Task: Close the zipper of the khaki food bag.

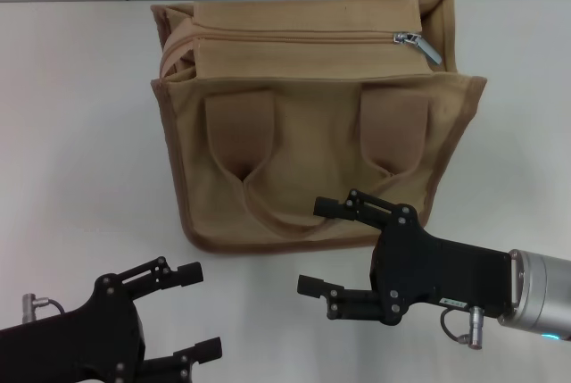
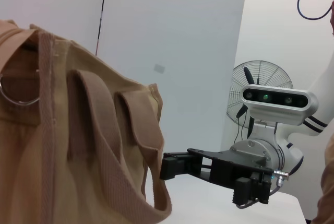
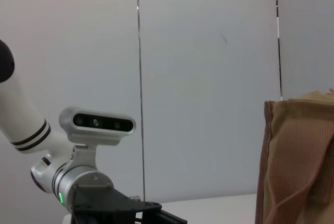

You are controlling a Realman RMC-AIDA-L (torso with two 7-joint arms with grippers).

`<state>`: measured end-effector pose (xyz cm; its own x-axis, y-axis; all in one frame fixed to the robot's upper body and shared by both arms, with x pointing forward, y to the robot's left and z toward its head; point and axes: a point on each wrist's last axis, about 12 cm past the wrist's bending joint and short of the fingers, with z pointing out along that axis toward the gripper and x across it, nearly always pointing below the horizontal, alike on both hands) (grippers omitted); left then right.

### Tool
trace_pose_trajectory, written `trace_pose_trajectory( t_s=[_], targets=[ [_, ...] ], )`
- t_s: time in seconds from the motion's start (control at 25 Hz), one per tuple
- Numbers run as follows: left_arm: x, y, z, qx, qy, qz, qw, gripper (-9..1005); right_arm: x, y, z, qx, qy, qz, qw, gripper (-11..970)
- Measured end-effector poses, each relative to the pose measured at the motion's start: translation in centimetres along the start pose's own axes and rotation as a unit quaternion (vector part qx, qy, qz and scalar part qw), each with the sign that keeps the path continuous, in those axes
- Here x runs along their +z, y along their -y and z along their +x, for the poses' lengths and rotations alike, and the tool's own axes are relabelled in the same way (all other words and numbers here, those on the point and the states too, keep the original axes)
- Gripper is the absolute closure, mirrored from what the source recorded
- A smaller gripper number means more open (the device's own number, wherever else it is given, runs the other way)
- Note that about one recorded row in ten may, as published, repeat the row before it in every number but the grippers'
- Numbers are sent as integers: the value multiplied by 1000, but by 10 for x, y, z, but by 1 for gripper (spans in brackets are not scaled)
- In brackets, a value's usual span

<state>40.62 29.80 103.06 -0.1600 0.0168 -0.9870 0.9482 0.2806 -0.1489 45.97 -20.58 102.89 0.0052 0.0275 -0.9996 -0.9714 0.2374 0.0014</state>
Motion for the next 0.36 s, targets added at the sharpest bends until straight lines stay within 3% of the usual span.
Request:
trace_pose_trajectory(
  t_s=[0.36],
  targets=[
    [1,0,0,1,4,-3,1000,186,0,-1,1,1,-2,-2,1000,121]
  ],
)
